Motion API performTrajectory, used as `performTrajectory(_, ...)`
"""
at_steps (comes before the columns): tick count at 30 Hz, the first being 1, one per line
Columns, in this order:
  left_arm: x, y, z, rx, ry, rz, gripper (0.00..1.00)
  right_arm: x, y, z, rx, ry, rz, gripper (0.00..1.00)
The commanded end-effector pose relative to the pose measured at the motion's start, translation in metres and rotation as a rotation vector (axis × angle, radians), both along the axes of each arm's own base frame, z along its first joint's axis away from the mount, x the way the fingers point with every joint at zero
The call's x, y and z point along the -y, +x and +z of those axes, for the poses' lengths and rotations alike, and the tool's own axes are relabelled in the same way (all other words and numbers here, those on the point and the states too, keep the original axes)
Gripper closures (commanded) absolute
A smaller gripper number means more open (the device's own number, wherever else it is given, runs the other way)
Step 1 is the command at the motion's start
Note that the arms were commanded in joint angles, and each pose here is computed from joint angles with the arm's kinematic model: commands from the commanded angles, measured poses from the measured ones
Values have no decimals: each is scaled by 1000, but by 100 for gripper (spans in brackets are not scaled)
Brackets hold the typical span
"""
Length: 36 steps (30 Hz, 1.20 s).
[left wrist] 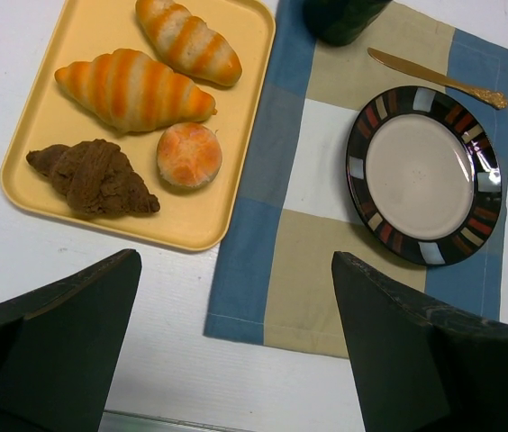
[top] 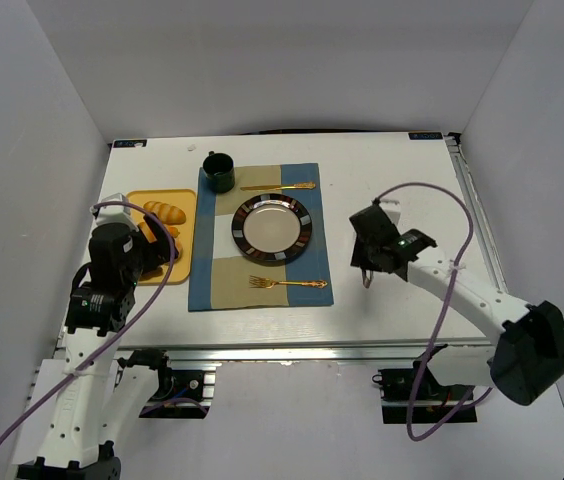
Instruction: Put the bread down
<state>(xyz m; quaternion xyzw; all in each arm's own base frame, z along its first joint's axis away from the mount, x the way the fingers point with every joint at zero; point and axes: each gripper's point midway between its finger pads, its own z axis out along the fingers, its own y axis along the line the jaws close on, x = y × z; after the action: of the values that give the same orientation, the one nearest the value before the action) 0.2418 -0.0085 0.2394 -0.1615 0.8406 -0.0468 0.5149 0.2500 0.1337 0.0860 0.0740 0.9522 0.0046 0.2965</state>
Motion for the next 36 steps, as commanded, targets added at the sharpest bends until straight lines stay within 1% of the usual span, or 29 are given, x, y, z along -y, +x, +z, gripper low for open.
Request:
performTrajectory(1,-2,2,23,48,3,9,2,-19,15,72,126,13,137,54)
performTrajectory(3,-3,4,29,63,3,21,2,-38,16,88,137,29,218,54)
performTrajectory(4,-3,4,34,72,1,23,2,-56,16,108,170,43,288,54)
performTrajectory(6,-8,3,41,88,3,52,2,-91,10,116,168,61,411,54)
performTrajectory(7,-11,2,50,109,3,69,2,-109,15,137,209,75,466,54)
performTrajectory(8,-14,1,57,127,-1,92,2,-128,15,132,196,57,521,55)
performTrajectory(9,-23,-3,64,154,7,142,2,-152,6,135,203,54,595,55)
performTrajectory(10,-27,-6,76,187,5,168,2,-167,6,139,214,35,653,56)
performTrajectory(11,-31,-8,82,208,-2,193,2,-194,11,143,219,37,691,56)
performTrajectory(12,-39,-13,89,233,10,239,2,-216,2,146,225,44,746,56)
performTrajectory(13,-44,-18,101,265,3,267,2,-233,0,147,237,44,776,57)
performTrajectory(14,-48,-23,105,268,6,292,2,-260,5,150,258,51,812,57)
performTrajectory(15,-56,-28,110,281,15,338,2,-278,-3,152,269,61,851,57)
performTrajectory(16,-58,-31,115,293,14,350,2,-295,-2,135,250,48,874,57)
performTrajectory(17,-61,-35,124,309,14,362,2,-314,-2,147,278,86,909,58)
performTrajectory(18,-64,-39,129,315,18,382,2,-327,-5,147,284,100,935,58)
performTrajectory(19,-65,-42,136,321,20,386,2,-341,-5,127,252,87,965,58)
performTrajectory(20,-66,-43,138,323,20,391,2,-354,-4,135,279,114,982,58)
performTrajectory(21,-66,-44,141,328,18,390,2,-362,-4,131,280,119,998,58)
performTrajectory(22,-65,-44,143,334,16,387,2,-372,-3,117,269,115,1015,58)
performTrajectory(24,-65,-45,144,339,14,382,2,-390,-5,119,291,165,1048,58)
performTrajectory(26,-64,-44,142,332,18,378,2,-402,-7,106,269,185,1080,56)
performTrajectory(28,-62,-42,137,320,19,368,2,-412,-7,104,270,209,1087,56)
performTrajectory(31,-60,-40,134,316,18,358,2,-420,-9,97,267,226,1098,55)
performTrajectory(34,-60,-40,132,313,22,352,2,-423,-9,90,256,228,1105,50)
performTrajectory(36,-59,-40,131,310,26,349,2,-424,-9,87,251,226,1108,50)
